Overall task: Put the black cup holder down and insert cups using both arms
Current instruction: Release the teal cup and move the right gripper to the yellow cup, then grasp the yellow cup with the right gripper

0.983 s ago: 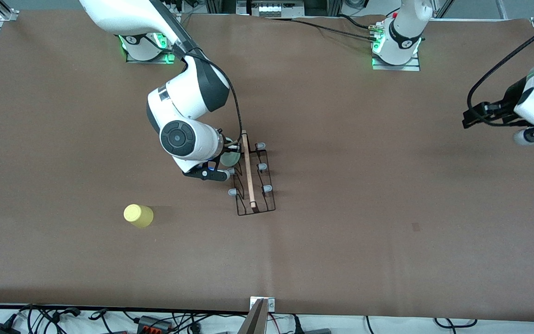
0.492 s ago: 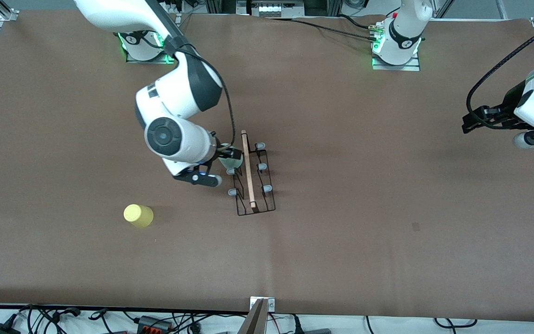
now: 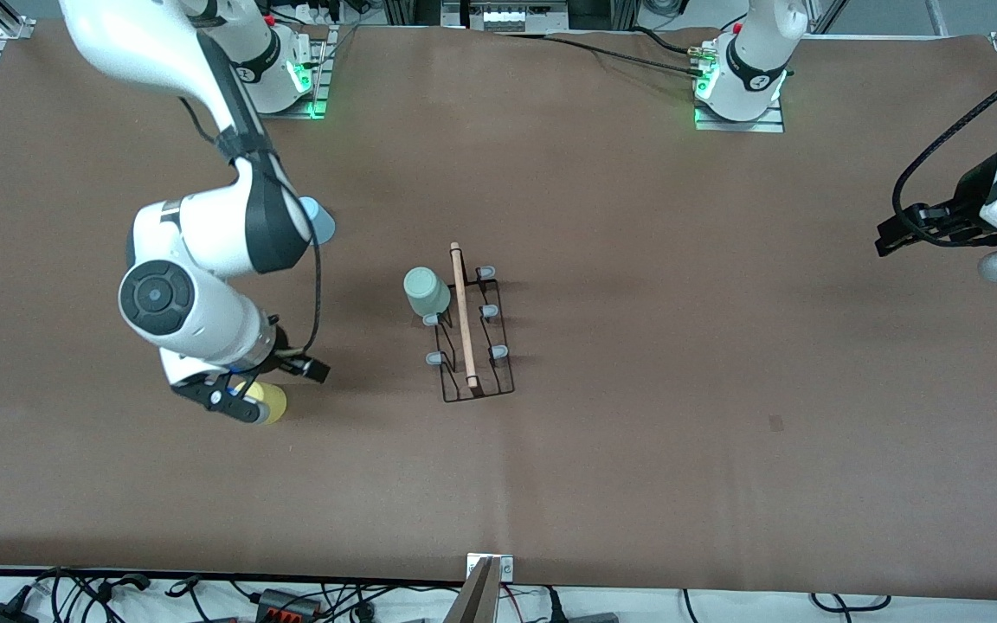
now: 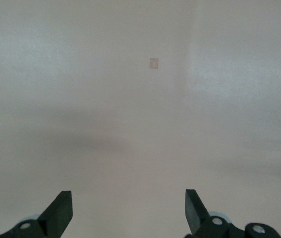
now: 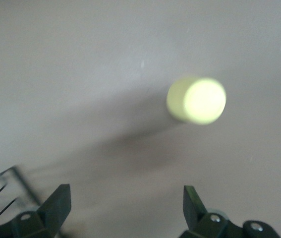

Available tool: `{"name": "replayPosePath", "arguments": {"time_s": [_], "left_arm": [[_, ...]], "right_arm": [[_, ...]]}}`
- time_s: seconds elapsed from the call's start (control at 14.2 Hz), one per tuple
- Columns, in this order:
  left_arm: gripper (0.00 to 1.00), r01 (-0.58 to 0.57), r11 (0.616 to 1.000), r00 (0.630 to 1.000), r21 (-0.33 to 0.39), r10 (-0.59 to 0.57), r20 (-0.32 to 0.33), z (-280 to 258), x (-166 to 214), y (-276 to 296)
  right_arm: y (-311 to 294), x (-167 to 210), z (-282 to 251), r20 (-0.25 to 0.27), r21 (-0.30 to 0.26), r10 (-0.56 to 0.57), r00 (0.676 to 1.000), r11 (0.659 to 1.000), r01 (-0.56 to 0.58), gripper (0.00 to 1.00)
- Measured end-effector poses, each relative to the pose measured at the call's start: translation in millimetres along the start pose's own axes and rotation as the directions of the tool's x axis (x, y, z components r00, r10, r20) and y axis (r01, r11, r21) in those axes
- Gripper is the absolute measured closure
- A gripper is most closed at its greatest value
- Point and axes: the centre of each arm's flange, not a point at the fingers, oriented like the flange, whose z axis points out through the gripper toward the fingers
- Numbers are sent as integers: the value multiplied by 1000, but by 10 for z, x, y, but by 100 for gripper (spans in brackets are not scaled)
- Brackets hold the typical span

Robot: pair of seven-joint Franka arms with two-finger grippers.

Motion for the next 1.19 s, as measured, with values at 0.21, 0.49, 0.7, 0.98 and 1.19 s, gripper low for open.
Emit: {"name": "replayPosePath", "arguments": {"time_s": [0.21, 0.49, 0.7, 0.98, 1.19], "left_arm": [[0, -8, 1000, 1000, 0, 8, 1, 3, -1, 5], [0, -10, 1000, 1000, 2, 9, 11, 24, -10, 4], [0, -10, 1000, 999, 6, 10, 38, 53, -38, 1], [0, -12, 1000, 999, 7, 12, 45, 58, -48, 10], [0, -12, 1000, 999, 7, 12, 45, 58, -48, 7]], "right_arm": [[464, 393, 384, -19, -5, -127, 992, 992, 127, 0], [857, 598, 677, 13, -15, -255, 967, 967, 255, 0], [841, 586, 905, 35, -16, -288, 957, 957, 289, 0], [816, 583, 1093, 39, -18, -321, 946, 946, 322, 0], [799, 608, 1142, 15, -13, -321, 947, 947, 321, 0]]}}
